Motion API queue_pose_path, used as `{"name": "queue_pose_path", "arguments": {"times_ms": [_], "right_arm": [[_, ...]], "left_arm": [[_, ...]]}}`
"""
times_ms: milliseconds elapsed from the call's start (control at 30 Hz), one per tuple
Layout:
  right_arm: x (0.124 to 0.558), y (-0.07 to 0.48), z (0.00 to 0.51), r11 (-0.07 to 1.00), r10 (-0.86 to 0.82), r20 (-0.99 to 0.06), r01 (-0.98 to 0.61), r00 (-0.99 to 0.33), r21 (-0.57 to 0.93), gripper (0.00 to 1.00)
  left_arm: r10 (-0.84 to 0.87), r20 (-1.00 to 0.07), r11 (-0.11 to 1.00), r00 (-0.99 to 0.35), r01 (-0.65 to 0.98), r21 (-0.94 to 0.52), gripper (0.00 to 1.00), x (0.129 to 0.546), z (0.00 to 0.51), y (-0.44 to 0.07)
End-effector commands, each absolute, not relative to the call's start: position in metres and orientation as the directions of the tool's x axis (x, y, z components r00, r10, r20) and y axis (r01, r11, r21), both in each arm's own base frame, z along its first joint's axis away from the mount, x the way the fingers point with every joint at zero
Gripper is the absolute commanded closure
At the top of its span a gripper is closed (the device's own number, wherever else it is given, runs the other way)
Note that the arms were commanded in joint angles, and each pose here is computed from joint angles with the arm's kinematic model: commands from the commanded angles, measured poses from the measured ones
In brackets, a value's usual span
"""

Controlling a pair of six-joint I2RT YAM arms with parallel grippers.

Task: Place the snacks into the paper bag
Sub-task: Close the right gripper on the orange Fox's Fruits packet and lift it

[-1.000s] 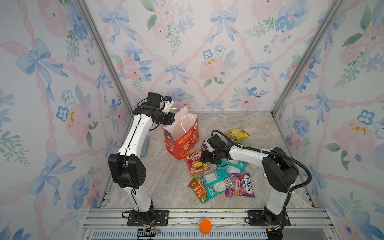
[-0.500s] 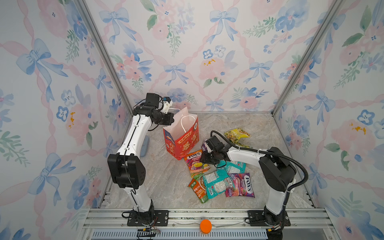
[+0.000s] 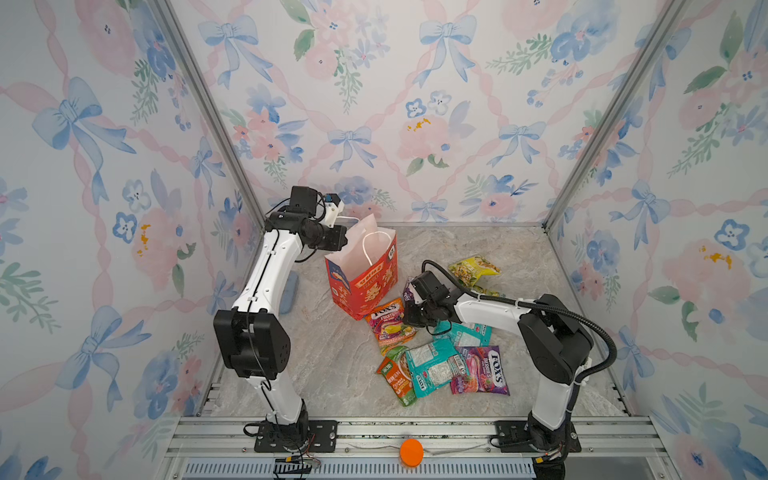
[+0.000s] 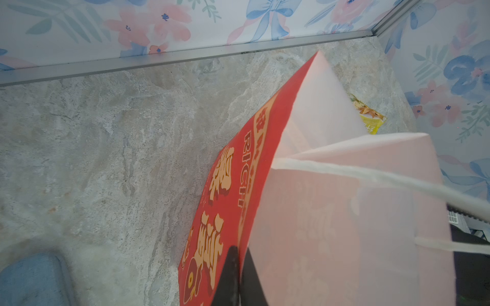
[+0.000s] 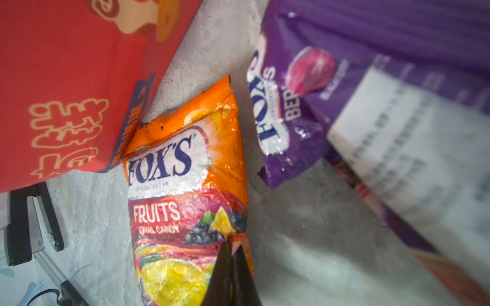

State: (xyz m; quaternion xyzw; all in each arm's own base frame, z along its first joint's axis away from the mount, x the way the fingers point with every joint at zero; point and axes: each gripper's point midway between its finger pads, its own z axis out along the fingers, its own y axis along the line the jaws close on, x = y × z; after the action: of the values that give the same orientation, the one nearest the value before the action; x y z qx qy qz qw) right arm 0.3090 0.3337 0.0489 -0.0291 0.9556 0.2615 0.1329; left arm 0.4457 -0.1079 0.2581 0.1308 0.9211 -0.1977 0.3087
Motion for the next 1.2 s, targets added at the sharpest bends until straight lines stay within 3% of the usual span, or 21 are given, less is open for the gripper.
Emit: {"name": "queue_pose_path", "arguments": {"times_ms": [0,667,1167], "right_arm": [[0.304,0.333,0.081,0.847,0.021,-0.308,-0.147,-0.951,0.511,1.0],[0.305,0.295,0.224,0.843,0.122,-0.511,-0.183,-0.851,0.505,1.0],[0.341,0.256,0.351,0.882,0.165,-0.753,-0.246,-0.638,0.402,1.0]], "left_arm": [[0.097,-0.6,0.892,-0.794,0.336,-0.302,1.0,0.436,0.258,-0.104],[0.071,-0.598,0.882,-0.798,0.331,-0.337,1.0,0.434,0.26,-0.104],[0.058,-0.602,0.865,-0.796,0.342,-0.368,1.0,0.428,0.267,-0.11]]}}
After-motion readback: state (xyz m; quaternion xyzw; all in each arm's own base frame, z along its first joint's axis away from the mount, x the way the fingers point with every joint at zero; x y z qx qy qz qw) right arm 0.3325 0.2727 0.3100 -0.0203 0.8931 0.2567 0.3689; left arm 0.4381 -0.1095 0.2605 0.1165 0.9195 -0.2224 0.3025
